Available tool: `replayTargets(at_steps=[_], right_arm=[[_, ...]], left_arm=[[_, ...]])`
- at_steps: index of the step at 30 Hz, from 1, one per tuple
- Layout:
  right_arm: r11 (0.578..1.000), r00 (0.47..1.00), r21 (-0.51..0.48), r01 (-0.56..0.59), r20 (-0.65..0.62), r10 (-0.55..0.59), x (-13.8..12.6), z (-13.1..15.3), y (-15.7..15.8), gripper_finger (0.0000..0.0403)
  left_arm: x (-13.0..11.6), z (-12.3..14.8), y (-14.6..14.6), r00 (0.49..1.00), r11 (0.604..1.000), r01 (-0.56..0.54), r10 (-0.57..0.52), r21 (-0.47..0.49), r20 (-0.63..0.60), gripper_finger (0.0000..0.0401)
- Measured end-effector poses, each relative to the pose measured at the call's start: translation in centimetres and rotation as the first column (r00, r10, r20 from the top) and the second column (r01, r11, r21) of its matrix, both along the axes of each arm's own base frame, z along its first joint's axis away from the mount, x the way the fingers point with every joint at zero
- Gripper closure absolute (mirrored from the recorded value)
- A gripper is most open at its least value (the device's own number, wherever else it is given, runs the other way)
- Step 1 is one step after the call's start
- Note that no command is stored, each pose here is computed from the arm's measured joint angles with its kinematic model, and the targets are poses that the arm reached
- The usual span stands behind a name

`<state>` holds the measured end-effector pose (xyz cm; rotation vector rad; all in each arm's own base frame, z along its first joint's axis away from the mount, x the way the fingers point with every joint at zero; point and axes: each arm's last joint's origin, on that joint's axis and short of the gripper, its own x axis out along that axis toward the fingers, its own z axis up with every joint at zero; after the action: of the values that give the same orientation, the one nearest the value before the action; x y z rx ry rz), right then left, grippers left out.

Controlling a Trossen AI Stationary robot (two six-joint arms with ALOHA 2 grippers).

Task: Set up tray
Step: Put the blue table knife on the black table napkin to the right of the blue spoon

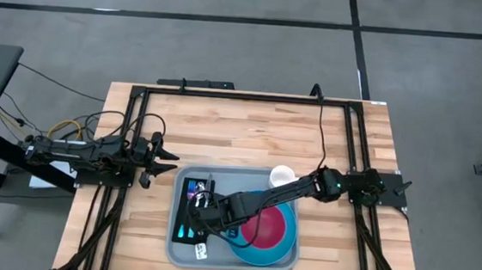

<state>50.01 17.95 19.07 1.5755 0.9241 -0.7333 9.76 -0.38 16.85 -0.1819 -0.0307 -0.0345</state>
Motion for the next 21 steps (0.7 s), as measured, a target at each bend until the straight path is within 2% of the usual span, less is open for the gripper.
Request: replayTargets(at_steps=[8,21], right_arm=[[1.000,1.000,0.022,-0.021,-0.015,0.021,0.0,0.0,-0.2,0.0366],[0.991,0.997,0.125,-0.054,-0.043,0.060,0.5,0.0,-1.5,0.0359]], left_arm=[[0.0,0.0,0.0,1.000,1.000,0.000,0.000,0.002,0.000,0.0279],[0.0,0.0,0.0,1.000,1.000,0.000,0.000,0.001,0.000,0.0279]])
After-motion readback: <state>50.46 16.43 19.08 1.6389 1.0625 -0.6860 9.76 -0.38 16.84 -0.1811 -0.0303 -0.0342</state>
